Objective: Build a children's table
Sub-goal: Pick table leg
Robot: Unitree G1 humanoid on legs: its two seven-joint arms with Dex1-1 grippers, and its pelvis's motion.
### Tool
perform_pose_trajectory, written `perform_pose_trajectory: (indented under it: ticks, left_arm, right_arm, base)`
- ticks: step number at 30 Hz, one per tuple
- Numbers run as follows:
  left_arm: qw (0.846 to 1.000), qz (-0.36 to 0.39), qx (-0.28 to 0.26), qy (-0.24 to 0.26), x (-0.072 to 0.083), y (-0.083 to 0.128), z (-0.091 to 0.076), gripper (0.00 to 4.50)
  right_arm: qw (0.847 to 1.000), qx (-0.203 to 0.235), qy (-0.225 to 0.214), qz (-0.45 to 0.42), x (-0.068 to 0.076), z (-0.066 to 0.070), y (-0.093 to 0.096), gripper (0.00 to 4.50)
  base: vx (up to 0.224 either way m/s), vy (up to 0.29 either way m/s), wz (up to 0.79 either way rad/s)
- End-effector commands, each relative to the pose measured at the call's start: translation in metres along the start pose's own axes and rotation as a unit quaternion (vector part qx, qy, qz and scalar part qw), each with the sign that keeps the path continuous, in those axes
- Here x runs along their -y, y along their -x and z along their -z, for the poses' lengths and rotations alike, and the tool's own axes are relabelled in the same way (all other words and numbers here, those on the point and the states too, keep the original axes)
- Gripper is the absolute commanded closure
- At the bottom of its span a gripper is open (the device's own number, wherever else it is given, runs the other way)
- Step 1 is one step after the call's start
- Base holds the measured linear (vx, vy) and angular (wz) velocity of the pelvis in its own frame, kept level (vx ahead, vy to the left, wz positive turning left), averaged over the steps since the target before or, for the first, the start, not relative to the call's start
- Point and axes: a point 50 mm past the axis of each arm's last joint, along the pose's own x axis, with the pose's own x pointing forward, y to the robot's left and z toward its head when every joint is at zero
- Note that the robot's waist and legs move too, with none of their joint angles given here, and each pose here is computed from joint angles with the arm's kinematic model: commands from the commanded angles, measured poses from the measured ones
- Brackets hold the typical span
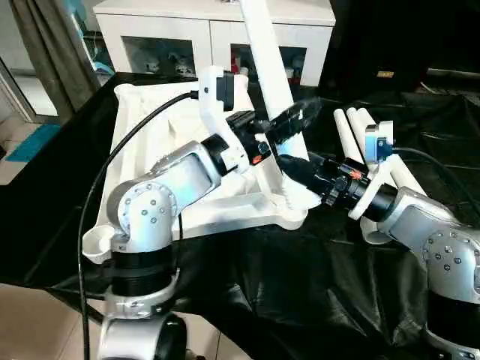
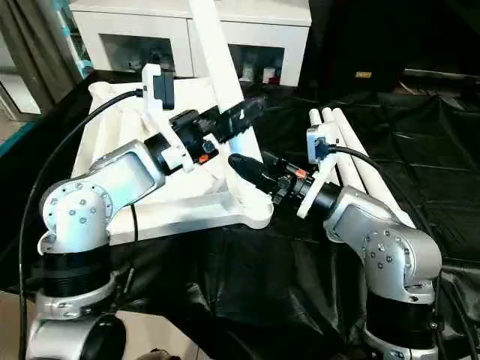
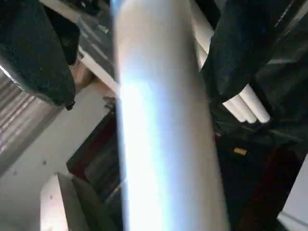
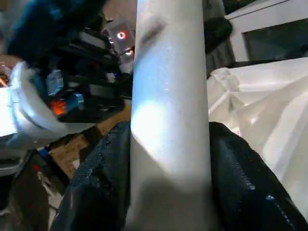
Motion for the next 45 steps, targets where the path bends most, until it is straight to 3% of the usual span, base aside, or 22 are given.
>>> perform_pose_trajectory:
  ticks: [1,2,3,6,8,11,13,23,25,30,31,35,38,45]
  left_arm:
    - [1.0,0.003,0.006,0.013,0.002,0.0,-0.005,0.38]
    - [1.0,0.003,0.007,0.014,0.002,0.0,-0.005,0.38]
    - [1.0,0.003,0.007,0.016,0.002,0.0,-0.005,0.7]
    - [1.0,0.002,0.007,0.019,0.003,0.0,-0.005,0.79]
    - [1.0,0.002,0.007,0.025,0.003,0.0,-0.005,1.16]
    - [1.0,0.003,0.007,0.031,0.003,0.0,-0.005,1.24]
    - [0.999,0.003,0.008,0.036,0.003,0.0,-0.005,1.55]
    - [0.999,-0.002,0.005,0.049,0.002,-0.001,-0.004,2.14]
    - [0.999,-0.004,0.005,0.051,0.002,-0.002,-0.004,2.44]
    - [0.998,-0.01,0.004,0.054,-0.001,-0.002,-0.003,2.55]
    - [0.998,-0.007,0.005,0.055,-0.001,-0.002,-0.004,2.55]
    - [0.999,-0.004,0.004,0.053,0.0,-0.002,-0.004,2.56]
    - [0.999,-0.001,0.001,0.049,0.0,-0.002,-0.004,2.56]
    - [0.996,0.07,-0.043,0.017,0.004,-0.001,0.0,2.56]
  right_arm:
    - [1.0,0.002,0.011,-0.025,-0.008,-0.004,-0.001,2.55]
    - [1.0,0.002,0.011,-0.026,-0.008,-0.004,-0.001,2.55]
    - [1.0,0.002,0.011,-0.026,-0.008,-0.004,0.0,2.55]
    - [0.999,0.004,0.009,-0.03,-0.009,-0.004,0.0,2.55]
    - [0.999,0.005,0.008,-0.031,-0.01,-0.004,0.0,2.55]
    - [0.999,0.005,0.008,-0.032,-0.01,-0.005,-0.001,2.55]
    - [0.999,0.006,0.007,-0.033,-0.01,-0.005,-0.001,2.55]
    - [0.999,0.007,0.007,-0.03,-0.01,-0.006,0.001,2.55]
    - [0.999,0.007,0.007,-0.031,-0.01,-0.006,0.001,2.55]
    - [1.0,0.005,0.017,-0.021,-0.009,-0.007,0.001,2.55]
    - [1.0,0.009,0.001,-0.026,-0.008,-0.008,0.001,1.99]
    - [0.999,0.018,-0.008,-0.029,-0.007,-0.011,0.002,1.79]
    - [1.0,0.022,0.0,-0.018,-0.004,-0.015,0.003,1.38]
    - [0.998,0.036,-0.042,-0.038,0.01,-0.032,0.02,1.37]
  base:
    - [0.0,0.0,0.0]
    - [0.0,0.0,0.0]
    - [0.0,0.0,0.0]
    - [0.0,0.0,0.0]
    - [0.0,0.0,0.0]
    - [0.0,0.0,0.0]
    - [0.0,0.0,0.0]
    - [0.0,0.0,0.0]
    - [0.0,0.0,0.0]
    - [0.0,0.0,0.0]
    - [0.0,0.0,0.0]
    - [0.0,0.0,0.0]
    - [0.0,0.0,0.0]
    - [0.0,0.0,0.0]
